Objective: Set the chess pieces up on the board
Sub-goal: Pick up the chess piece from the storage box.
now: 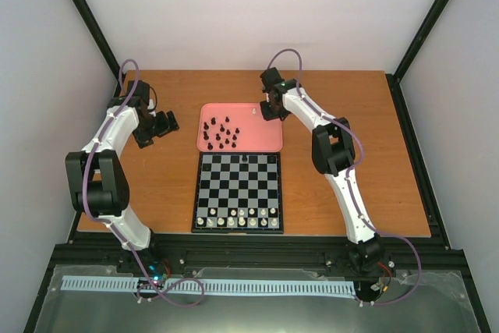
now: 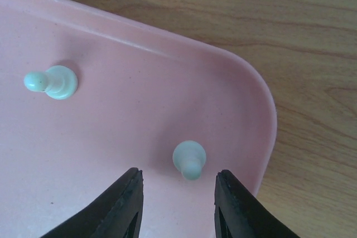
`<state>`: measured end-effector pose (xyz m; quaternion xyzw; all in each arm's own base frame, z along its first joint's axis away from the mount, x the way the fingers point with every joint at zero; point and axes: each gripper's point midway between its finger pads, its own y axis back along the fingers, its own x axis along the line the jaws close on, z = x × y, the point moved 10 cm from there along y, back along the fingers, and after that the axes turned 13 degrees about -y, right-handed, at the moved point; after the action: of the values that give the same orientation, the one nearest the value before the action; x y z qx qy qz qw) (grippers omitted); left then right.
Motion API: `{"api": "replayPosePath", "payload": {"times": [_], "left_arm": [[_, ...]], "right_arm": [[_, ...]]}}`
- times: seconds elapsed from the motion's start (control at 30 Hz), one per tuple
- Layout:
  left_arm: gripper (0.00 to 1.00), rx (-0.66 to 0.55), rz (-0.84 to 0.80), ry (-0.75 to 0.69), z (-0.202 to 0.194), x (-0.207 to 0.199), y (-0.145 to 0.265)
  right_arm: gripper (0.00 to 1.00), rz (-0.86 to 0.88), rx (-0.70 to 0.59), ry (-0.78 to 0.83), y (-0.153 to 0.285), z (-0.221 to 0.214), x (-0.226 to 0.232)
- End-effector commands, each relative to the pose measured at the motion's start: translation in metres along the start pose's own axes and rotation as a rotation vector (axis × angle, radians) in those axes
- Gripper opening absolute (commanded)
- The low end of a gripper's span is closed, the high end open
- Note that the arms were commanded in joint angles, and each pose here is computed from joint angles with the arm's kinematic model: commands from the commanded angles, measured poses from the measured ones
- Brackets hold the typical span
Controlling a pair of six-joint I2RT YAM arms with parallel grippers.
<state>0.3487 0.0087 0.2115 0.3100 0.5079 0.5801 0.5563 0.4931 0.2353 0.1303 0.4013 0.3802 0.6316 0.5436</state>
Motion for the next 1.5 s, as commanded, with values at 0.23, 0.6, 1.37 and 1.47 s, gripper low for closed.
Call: {"api": "replayPosePath", "payload": {"times": [0.23, 0.6, 1.37, 1.47], "left_arm": [[1.0, -0.005, -0.014, -0.019, 0.008, -0.003, -0.004], [1.0, 0.012, -0.013, -0.014, 0.01, -0.003, -0.011], [1.0, 0.023, -0.01, -0.01, 0.007, -0.002, -0.013], [1.0, 0.022, -0.008, -0.01, 0.007, -0.002, -0.012]], "right_arm": [[0.32, 0.009, -0.056, -0.009, -0.005, 0.014, 0.0], [0.26, 0.007, -0.044, -0.018, -0.01, 0.014, -0.003], [0.03, 0.017, -0.034, -0.024, -0.001, 0.014, -0.003], [0.03, 0.036, -0.054, -0.026, 0.017, 0.015, 0.002]]}}
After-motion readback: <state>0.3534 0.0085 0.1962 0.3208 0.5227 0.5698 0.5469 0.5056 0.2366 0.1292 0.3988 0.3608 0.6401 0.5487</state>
